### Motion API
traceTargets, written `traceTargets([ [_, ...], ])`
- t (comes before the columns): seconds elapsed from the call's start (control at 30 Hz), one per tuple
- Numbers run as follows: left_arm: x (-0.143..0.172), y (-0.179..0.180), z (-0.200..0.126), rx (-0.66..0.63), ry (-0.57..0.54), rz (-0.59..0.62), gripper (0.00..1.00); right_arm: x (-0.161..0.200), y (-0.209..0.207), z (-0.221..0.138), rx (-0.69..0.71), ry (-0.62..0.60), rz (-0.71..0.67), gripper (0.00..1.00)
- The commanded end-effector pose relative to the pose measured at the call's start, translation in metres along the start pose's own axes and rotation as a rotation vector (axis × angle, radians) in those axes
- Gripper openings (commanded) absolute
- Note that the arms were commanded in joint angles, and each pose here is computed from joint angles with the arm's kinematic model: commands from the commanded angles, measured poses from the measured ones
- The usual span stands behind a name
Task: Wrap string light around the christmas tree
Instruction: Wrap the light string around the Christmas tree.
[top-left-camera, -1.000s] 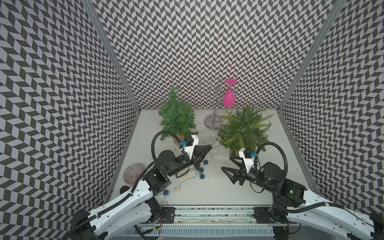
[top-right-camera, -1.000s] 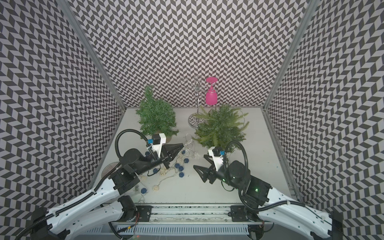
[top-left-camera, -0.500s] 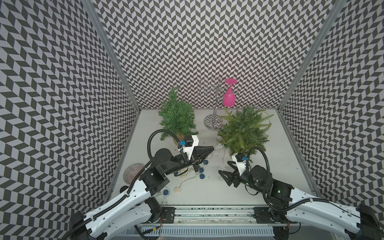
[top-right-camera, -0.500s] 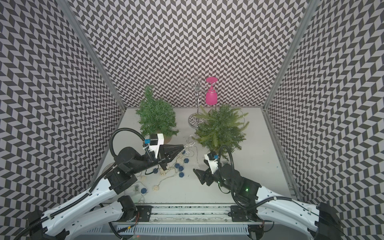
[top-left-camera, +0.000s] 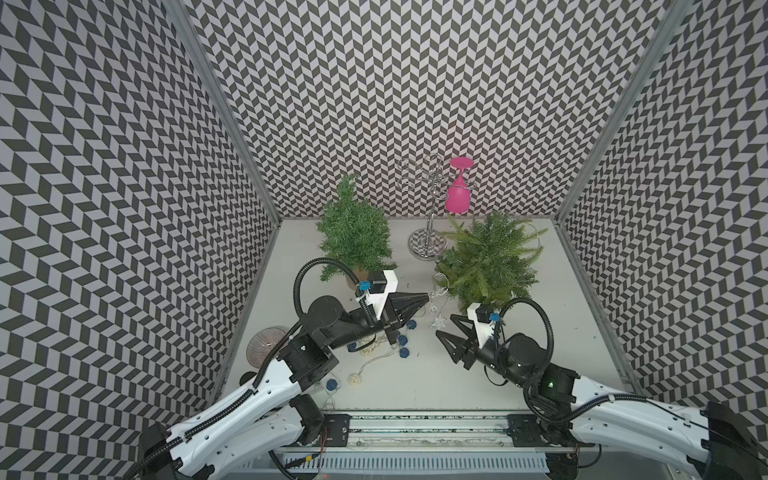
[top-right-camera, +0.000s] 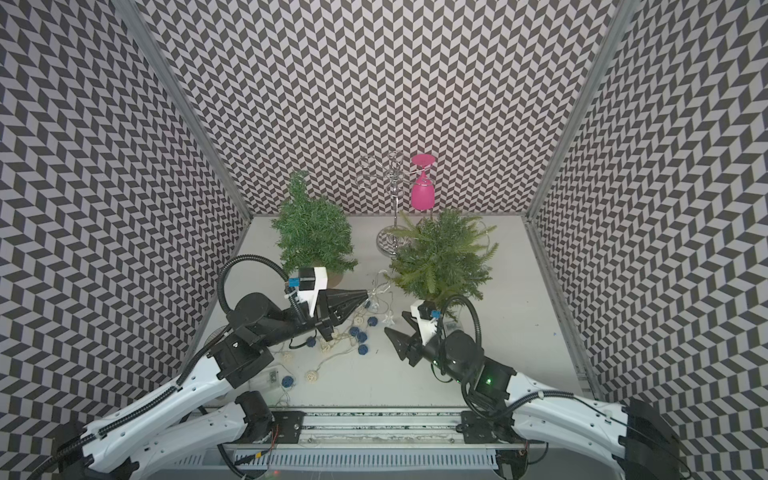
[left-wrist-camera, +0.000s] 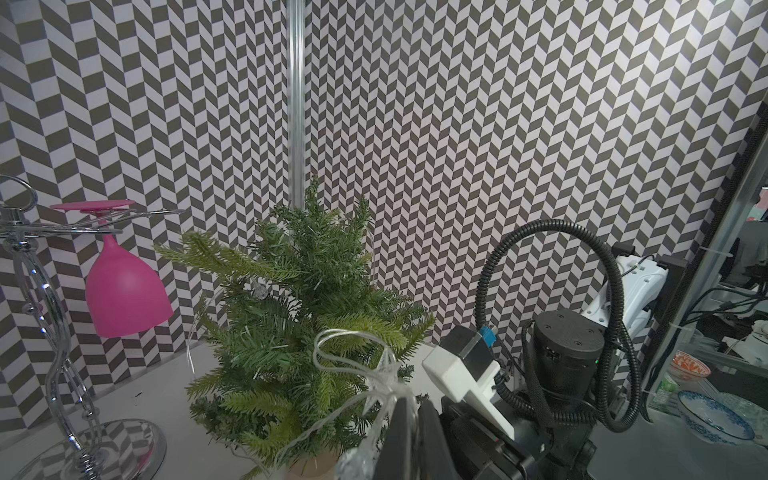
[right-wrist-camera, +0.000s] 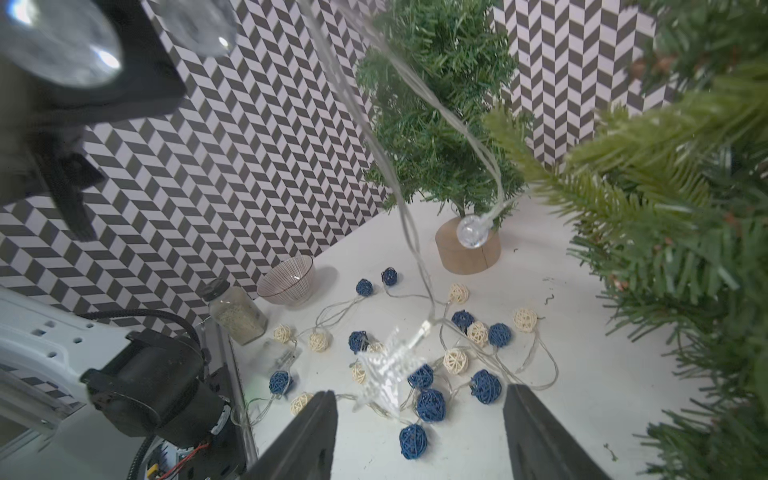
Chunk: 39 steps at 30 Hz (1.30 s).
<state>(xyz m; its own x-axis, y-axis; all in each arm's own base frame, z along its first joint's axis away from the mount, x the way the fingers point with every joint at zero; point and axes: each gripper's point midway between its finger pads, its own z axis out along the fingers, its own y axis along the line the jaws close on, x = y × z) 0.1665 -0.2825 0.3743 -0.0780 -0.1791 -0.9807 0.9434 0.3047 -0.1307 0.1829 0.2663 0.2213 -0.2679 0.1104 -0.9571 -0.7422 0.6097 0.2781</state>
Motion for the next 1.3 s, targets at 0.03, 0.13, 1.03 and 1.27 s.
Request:
traceTargets([
  [0.03,-0.020,-0.011,0.000,0.047,-0.041,0.025,0.00,-0.019,0.004,0.007,0.000,-0.065,-0.019,0.70],
  [0.13,-0.020,-0.012,-0.003,0.049,-0.047,0.027,0.00,-0.013,0.002,0.013,0.013,-0.043,-0.033,0.59],
  [1.03,0.011,0.002,0.022,0.049,0.035,0.037,0.00,-0.022,-0.005,-0.037,0.013,-0.093,0.076,0.07],
  [1.27,0.014,-0.006,0.037,0.100,0.056,0.083,0.00,-0.056,-0.011,-0.080,0.044,-0.147,0.199,0.07],
])
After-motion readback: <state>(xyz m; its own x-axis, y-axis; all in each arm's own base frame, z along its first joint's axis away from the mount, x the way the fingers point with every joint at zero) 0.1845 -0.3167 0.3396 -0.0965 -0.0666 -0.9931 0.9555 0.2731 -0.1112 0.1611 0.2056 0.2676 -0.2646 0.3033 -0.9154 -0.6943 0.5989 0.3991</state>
